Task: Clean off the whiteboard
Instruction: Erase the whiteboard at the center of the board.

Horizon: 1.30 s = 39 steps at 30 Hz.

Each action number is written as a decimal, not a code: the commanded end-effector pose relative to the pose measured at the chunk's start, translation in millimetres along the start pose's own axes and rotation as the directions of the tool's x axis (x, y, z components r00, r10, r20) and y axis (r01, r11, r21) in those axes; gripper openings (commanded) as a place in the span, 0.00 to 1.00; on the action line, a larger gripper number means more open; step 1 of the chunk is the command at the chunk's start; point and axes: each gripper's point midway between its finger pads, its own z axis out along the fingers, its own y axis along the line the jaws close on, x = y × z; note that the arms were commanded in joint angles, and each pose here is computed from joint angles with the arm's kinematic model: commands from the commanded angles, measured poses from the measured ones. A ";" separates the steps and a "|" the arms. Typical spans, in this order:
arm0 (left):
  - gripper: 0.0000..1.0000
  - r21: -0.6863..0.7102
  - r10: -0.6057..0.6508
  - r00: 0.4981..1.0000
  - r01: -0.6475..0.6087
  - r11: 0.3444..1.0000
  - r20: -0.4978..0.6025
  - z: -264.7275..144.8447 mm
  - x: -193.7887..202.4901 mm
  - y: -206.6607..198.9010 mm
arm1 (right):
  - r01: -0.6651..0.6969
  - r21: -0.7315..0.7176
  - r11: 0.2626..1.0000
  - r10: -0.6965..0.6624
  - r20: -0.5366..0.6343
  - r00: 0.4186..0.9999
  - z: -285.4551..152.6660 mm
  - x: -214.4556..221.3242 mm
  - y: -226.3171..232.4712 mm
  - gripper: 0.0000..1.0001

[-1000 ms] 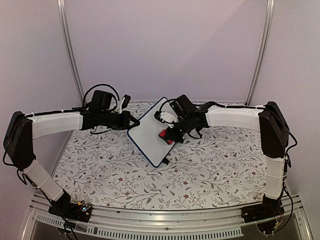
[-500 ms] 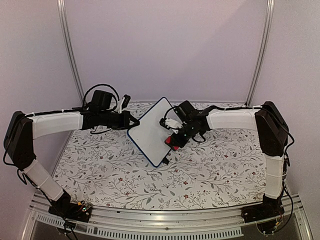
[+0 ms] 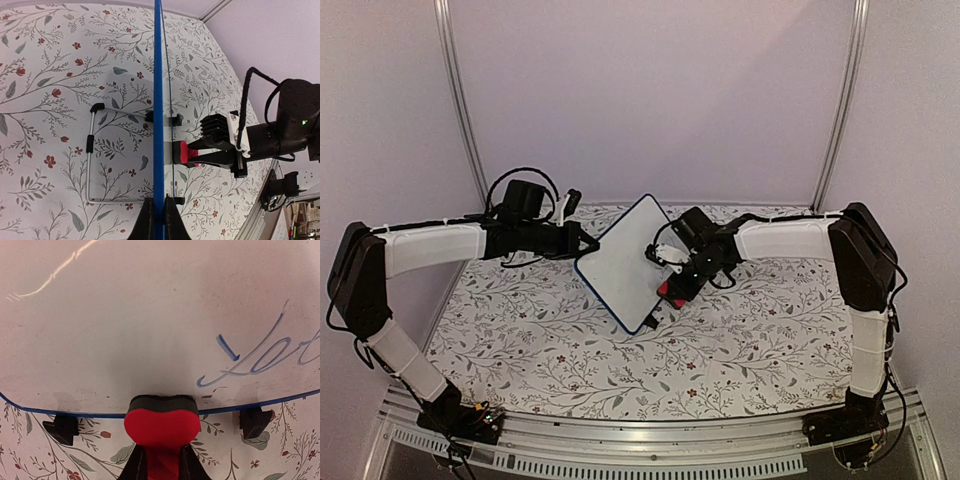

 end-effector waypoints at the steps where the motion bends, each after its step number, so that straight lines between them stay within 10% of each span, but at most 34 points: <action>1: 0.00 0.026 0.036 0.998 -0.035 0.999 -0.044 5.9 8.7 -5.0 | 0.001 0.020 1.000 -0.003 0.118 0.993 -24.5 -44.2 -10.1 0.03; 39: 0.00 0.039 0.033 0.998 -0.031 0.999 -0.055 7.9 9.9 -4.1 | -0.054 -0.060 0.997 0.054 -0.012 0.998 6.6 9.4 -9.3 0.03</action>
